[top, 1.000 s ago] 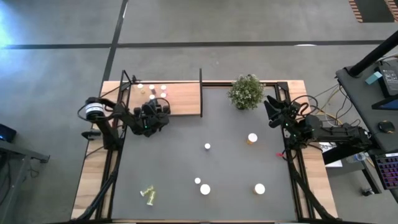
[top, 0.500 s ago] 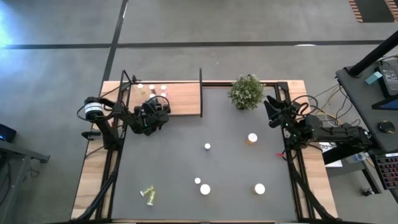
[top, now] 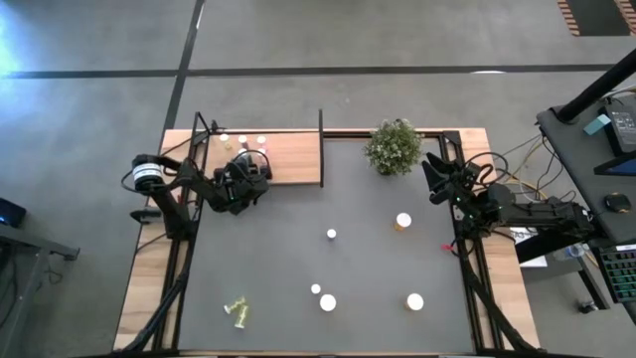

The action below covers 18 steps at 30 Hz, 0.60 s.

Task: Pick and place medicine bottles onto shelf by color
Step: Put the left blue pill bottle on the shelf aligned with the other blue pill bottle

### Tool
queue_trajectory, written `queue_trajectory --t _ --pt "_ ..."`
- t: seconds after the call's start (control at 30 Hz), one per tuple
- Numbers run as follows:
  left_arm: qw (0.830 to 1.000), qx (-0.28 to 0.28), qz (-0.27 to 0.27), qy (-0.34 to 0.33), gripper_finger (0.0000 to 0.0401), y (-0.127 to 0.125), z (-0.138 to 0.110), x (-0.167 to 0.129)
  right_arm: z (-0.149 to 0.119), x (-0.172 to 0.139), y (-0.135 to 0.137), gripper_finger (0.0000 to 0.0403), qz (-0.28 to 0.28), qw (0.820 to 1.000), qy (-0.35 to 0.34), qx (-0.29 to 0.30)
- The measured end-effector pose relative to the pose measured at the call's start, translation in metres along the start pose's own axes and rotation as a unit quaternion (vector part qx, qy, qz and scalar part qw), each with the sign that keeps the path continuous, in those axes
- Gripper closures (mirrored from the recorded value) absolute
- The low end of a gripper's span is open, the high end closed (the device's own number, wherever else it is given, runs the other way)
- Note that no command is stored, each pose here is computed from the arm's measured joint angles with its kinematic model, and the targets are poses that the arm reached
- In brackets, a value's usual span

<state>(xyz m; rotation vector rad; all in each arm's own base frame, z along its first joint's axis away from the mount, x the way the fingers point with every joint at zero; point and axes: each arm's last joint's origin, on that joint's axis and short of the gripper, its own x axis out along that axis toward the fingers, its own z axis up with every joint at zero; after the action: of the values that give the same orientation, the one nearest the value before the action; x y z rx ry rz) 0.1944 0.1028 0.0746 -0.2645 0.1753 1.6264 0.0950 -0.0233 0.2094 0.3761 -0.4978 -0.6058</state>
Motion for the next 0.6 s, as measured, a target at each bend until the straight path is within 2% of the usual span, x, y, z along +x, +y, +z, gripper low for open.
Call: queue_trajectory --t 0.37,0.6 --pt "1.000 0.000 0.000 0.001 0.0309 0.0001 -0.0001 0.0001 0.0000 0.0000 0.0000 0.0142 0.000 1.000 0.000 0.000" --pt "1.000 0.014 -0.007 0.007 0.0268 -0.0004 -0.0006 0.0000 0.0000 0.0000 0.0000 0.0142 0.000 1.000 0.000 0.000"
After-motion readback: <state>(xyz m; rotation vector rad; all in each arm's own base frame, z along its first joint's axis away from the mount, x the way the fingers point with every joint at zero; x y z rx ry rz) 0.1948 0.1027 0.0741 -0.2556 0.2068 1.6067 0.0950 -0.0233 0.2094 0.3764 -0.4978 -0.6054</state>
